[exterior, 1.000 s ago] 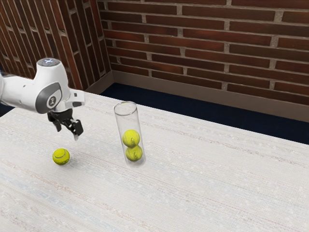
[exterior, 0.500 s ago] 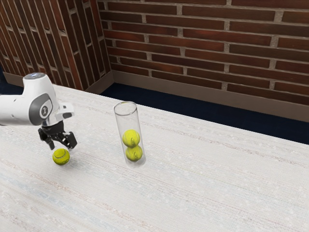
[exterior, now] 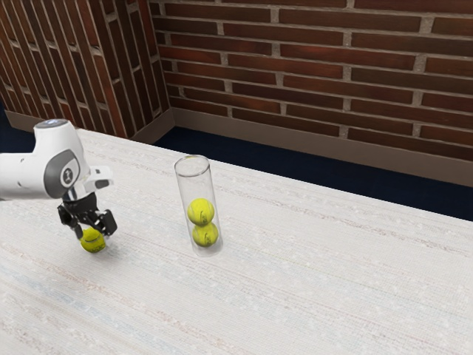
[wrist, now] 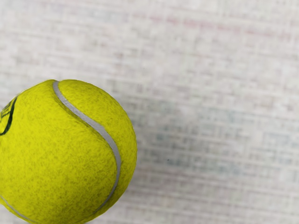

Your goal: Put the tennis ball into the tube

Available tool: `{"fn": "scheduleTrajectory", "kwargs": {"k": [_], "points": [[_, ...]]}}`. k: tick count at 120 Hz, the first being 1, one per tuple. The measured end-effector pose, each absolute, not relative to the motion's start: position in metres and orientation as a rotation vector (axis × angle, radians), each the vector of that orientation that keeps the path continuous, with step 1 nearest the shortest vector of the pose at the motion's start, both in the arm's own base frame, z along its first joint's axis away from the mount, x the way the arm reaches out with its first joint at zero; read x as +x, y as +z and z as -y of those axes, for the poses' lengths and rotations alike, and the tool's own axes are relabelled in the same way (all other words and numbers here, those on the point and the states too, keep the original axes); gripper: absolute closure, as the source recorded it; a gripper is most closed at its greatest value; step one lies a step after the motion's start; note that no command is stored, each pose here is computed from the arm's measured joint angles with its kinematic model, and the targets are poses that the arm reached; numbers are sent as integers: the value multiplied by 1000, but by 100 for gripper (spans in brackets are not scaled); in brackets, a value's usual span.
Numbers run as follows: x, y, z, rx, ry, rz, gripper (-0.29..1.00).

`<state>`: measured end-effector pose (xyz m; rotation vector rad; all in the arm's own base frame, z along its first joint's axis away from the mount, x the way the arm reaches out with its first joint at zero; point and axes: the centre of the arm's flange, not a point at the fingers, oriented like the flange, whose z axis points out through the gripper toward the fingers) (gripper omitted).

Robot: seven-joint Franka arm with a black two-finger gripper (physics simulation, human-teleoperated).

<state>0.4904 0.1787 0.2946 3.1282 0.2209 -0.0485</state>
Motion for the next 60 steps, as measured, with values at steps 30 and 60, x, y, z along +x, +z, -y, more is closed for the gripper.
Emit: {"fn": "scheduleTrajectory", "kwargs": {"k": [30, 60], "points": [[502, 311, -190, 3182, 28, -180, 0], [484, 321, -153, 3153, -1, -125, 0]]}}
